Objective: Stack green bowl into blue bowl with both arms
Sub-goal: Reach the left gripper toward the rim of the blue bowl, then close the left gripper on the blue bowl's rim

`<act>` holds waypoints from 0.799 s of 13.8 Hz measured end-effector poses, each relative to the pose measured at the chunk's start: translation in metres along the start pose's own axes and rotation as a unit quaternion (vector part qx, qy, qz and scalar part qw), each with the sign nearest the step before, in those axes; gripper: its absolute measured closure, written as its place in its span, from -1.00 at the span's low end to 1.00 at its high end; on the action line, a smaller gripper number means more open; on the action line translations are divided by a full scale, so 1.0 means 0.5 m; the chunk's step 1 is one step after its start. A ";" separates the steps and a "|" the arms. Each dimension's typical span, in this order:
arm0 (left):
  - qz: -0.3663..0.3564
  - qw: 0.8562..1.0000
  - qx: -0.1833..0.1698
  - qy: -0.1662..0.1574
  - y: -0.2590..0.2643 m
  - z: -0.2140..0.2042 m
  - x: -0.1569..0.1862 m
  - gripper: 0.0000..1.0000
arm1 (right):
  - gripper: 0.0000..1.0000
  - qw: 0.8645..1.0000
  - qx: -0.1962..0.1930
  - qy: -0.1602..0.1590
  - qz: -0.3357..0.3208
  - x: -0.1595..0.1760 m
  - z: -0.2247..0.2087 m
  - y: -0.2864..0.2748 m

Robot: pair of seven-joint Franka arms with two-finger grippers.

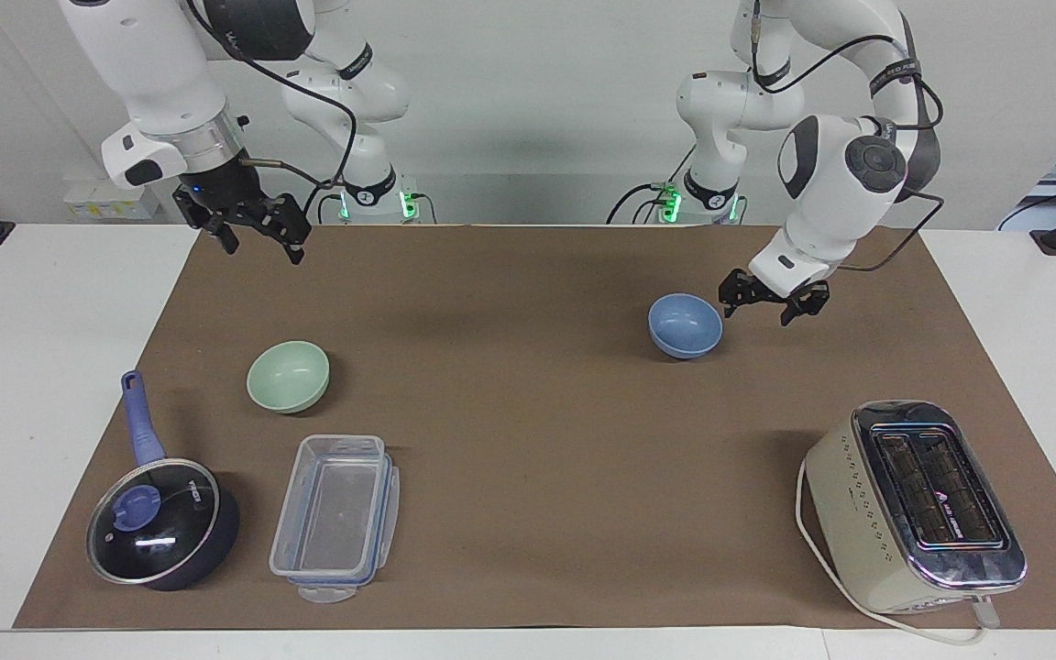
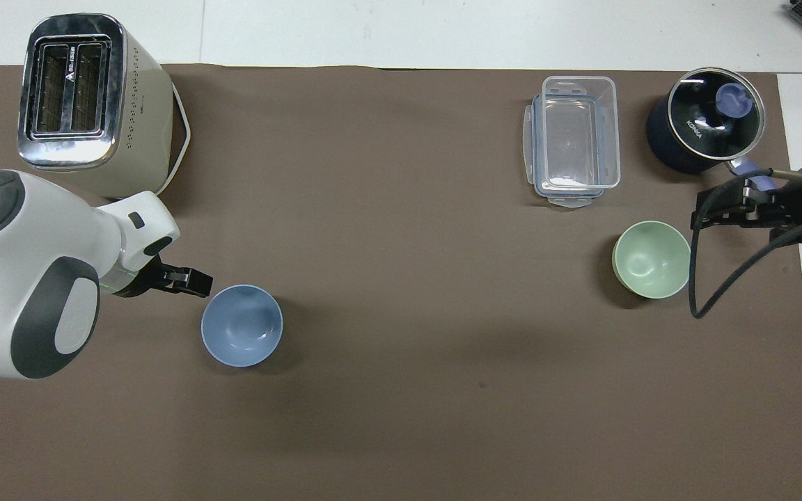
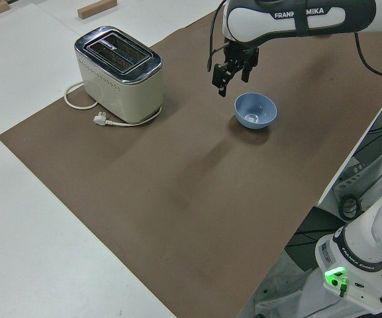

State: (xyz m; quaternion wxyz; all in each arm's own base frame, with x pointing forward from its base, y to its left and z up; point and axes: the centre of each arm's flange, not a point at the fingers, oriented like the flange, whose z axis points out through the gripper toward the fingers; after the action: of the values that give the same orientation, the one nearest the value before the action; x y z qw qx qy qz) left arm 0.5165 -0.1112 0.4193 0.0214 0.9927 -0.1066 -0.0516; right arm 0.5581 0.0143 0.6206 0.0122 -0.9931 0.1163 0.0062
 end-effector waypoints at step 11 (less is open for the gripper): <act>-0.001 0.999 -0.026 0.038 0.055 0.161 -0.047 -1.00 | -1.00 1.000 0.003 0.013 0.001 0.006 -0.005 0.000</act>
State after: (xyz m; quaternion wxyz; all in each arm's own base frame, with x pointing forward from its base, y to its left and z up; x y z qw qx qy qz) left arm 0.4791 -0.1356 0.3431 0.0506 0.9932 -0.1031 -0.0170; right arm 0.5611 0.0136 0.6230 0.0140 -0.9930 0.1170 -0.0073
